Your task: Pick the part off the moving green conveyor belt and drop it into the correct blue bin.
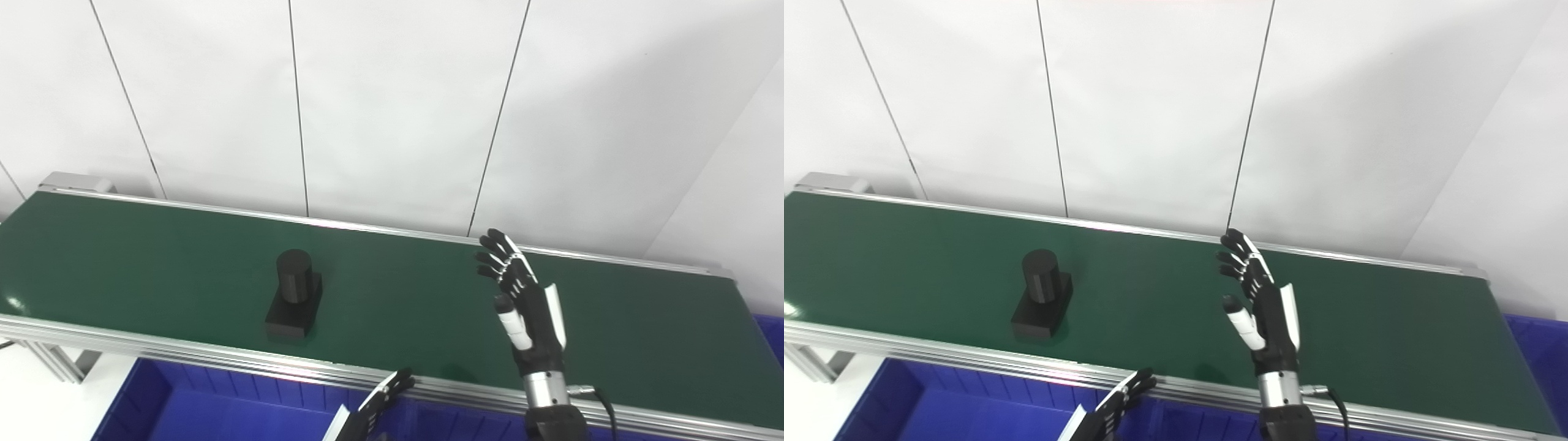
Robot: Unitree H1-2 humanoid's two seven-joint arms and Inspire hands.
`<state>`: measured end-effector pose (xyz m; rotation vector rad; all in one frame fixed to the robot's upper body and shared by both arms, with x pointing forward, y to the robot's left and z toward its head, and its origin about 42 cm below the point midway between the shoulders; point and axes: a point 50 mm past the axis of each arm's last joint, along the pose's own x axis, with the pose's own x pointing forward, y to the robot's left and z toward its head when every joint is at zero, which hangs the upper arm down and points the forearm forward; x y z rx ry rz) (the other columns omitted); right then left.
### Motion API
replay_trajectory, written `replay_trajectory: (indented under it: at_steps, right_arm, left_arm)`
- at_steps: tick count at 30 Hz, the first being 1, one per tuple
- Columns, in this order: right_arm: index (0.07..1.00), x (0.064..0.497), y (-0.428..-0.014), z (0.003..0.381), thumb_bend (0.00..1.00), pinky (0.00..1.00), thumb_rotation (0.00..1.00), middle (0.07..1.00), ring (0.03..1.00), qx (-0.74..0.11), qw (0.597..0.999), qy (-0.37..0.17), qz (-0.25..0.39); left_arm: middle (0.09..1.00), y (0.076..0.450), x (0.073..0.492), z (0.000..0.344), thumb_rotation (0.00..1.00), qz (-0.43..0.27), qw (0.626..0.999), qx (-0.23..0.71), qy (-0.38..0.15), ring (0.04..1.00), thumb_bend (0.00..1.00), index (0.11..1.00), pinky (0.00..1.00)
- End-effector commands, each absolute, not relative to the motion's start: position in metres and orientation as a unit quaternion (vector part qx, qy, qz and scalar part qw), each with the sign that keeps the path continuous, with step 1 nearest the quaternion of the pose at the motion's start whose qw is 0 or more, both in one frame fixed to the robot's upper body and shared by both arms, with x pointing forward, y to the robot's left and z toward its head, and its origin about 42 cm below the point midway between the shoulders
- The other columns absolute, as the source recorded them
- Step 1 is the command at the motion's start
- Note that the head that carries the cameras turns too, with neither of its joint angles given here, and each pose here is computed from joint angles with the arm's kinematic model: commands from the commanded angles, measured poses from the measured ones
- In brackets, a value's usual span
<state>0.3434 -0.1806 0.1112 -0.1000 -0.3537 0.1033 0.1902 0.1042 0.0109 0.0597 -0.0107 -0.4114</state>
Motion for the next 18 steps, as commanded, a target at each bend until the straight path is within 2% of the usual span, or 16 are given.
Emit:
replay_trajectory:
  at_steps: [1,10,18]
  right_arm:
    - [0.886,0.357,-0.171,0.129,0.83,0.74,0.89,0.862,0.801,-0.042,0.977,-0.204,0.054]
    - [0.889,0.368,-0.158,0.129,0.83,0.75,0.89,0.867,0.806,-0.041,0.977,-0.198,0.064]
    - [0.89,0.371,-0.151,0.13,0.86,0.73,0.9,0.87,0.806,-0.039,0.978,-0.195,0.069]
  left_arm:
    - [0.907,0.106,0.19,0.022,1.0,-0.207,0.977,0.024,-0.04,0.961,0.78,0.914,0.96]
    - [0.897,0.117,0.174,0.02,0.99,-0.195,0.98,0.025,-0.028,0.942,0.76,0.91,0.93]
    - [0.912,0.123,0.165,0.016,1.0,-0.186,0.982,0.023,-0.015,0.946,0.74,0.94,0.95]
